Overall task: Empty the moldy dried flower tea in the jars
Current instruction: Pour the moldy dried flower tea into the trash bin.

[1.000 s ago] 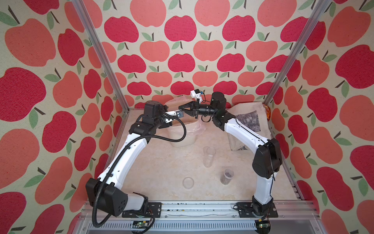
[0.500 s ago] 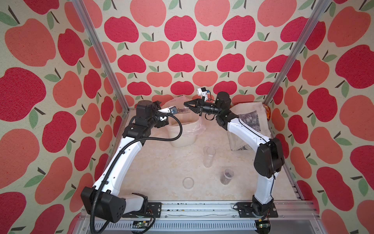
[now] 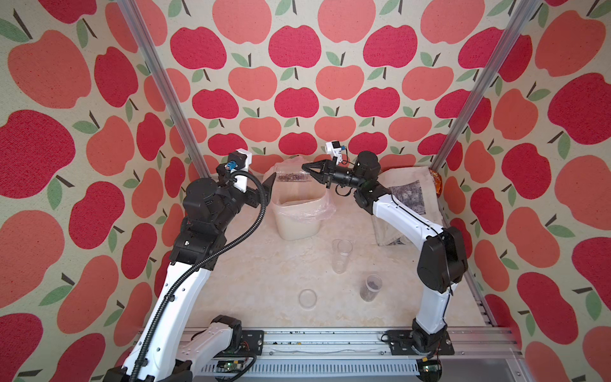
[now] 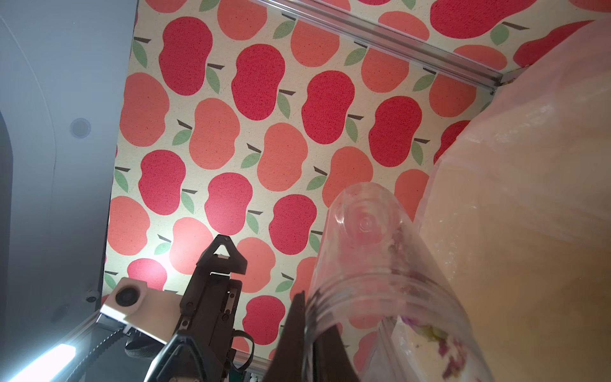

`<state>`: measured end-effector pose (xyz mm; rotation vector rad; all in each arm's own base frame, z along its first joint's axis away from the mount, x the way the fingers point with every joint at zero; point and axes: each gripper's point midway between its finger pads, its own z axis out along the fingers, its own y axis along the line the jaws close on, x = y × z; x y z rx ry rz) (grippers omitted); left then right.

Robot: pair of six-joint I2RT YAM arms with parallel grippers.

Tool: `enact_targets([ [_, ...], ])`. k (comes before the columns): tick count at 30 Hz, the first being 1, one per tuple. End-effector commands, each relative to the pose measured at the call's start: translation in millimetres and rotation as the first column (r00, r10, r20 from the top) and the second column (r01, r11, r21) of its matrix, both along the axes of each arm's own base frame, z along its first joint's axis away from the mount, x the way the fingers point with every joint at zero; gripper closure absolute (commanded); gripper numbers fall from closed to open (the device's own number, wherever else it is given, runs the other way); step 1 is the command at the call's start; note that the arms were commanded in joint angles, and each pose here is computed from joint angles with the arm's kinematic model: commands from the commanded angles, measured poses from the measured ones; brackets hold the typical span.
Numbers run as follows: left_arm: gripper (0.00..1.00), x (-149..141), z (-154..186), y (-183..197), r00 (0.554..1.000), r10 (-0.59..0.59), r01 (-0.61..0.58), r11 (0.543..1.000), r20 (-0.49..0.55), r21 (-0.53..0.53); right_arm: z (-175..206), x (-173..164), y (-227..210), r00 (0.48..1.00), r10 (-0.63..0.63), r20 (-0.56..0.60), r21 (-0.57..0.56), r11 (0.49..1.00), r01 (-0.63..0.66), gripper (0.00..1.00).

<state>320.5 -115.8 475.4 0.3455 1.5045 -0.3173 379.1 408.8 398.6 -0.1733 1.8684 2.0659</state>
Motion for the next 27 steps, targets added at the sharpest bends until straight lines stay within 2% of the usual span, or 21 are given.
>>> enact_targets([
  [1,0.01,4.3,-2.1,7.5,0.979,-0.021,-0.071,0.899,-0.205,-0.432,34.0,-8.7,-12.9,0.997,-0.034,0.071,0.066,0.997,0.030,1.00],
  [2,0.01,4.9,-4.8,7.3,0.969,-0.045,-0.086,0.859,-0.243,-0.505,35.5,-9.1,-13.7,0.997,-0.037,0.073,0.071,0.997,0.032,1.00],
  [5,0.00,10.8,-18.3,7.2,0.928,-0.111,-0.155,0.753,-0.355,-0.640,38.2,-9.8,-15.4,0.996,-0.044,0.073,0.085,0.996,0.038,1.00],
  [10,0.01,27.1,-29.7,0.9,0.859,-0.265,-0.211,0.597,-0.439,-0.774,46.7,-15.8,-16.1,0.995,-0.043,0.085,0.111,0.993,0.033,1.00],
  [12,0.00,38.3,-34.2,-3.5,0.835,-0.316,-0.223,0.556,-0.451,-0.801,48.2,-18.1,-15.3,0.995,-0.042,0.087,0.114,0.993,0.032,1.00],
  [15,0.00,48.3,-34.3,-8.2,0.818,-0.360,-0.226,0.516,-0.448,-0.826,48.7,-22.2,-11.4,0.996,-0.033,0.087,0.117,0.993,0.023,1.00],
  [22,0.00,70.7,-48.9,-21.7,0.766,-0.439,-0.246,0.474,-0.469,-0.845,49.7,-30.8,-0.5,0.996,-0.004,0.091,0.130,0.991,-0.008,1.00],
  [27,0.00,83.6,-53.4,-28.2,0.749,-0.479,-0.244,0.444,-0.458,-0.862,49.9,-36.3,7.9,0.996,0.020,0.087,0.148,0.988,-0.033,1.00],
])
